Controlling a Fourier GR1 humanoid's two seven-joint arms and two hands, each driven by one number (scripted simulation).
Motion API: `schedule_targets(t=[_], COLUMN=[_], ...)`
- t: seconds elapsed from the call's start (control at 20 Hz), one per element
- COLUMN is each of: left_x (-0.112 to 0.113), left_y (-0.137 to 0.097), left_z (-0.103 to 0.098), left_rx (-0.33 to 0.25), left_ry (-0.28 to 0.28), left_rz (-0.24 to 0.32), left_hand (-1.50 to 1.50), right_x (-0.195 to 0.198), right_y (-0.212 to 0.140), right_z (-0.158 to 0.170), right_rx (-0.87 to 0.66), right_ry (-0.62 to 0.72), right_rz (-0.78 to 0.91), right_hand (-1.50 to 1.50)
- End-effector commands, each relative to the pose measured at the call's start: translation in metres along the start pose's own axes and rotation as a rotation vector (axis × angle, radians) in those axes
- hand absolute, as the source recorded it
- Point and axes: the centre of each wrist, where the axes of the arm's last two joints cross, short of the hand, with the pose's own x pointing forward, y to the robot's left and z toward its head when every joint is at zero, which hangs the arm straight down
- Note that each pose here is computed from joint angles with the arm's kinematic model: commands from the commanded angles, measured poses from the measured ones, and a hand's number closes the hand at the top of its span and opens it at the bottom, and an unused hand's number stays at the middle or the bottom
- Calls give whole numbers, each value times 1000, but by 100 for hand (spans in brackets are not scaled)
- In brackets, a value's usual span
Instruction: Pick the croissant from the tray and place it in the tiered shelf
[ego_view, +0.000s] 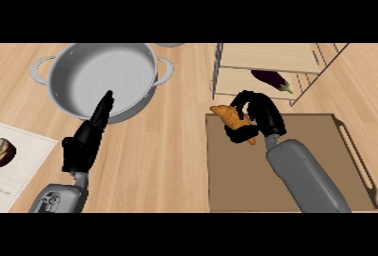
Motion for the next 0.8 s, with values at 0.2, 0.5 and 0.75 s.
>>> schedule_targets(t=[0.2,0.5,0.75], left_x=[-7,-7,3], left_y=[1,1,-10], left_z=[-2,2,-3], left_rx=[12,10,-5], left_ry=[44,50,16], left_rz=[3,11,10], left_hand=[0,0,0], right_x=[144,221,281], right_y=[21,-1,-34], right_z=[-10,-6,9], right_rx=[-304,-509,-704], right_ry=[37,99,157], right_rz=[-86,22,80], right_hand=[150,150,150])
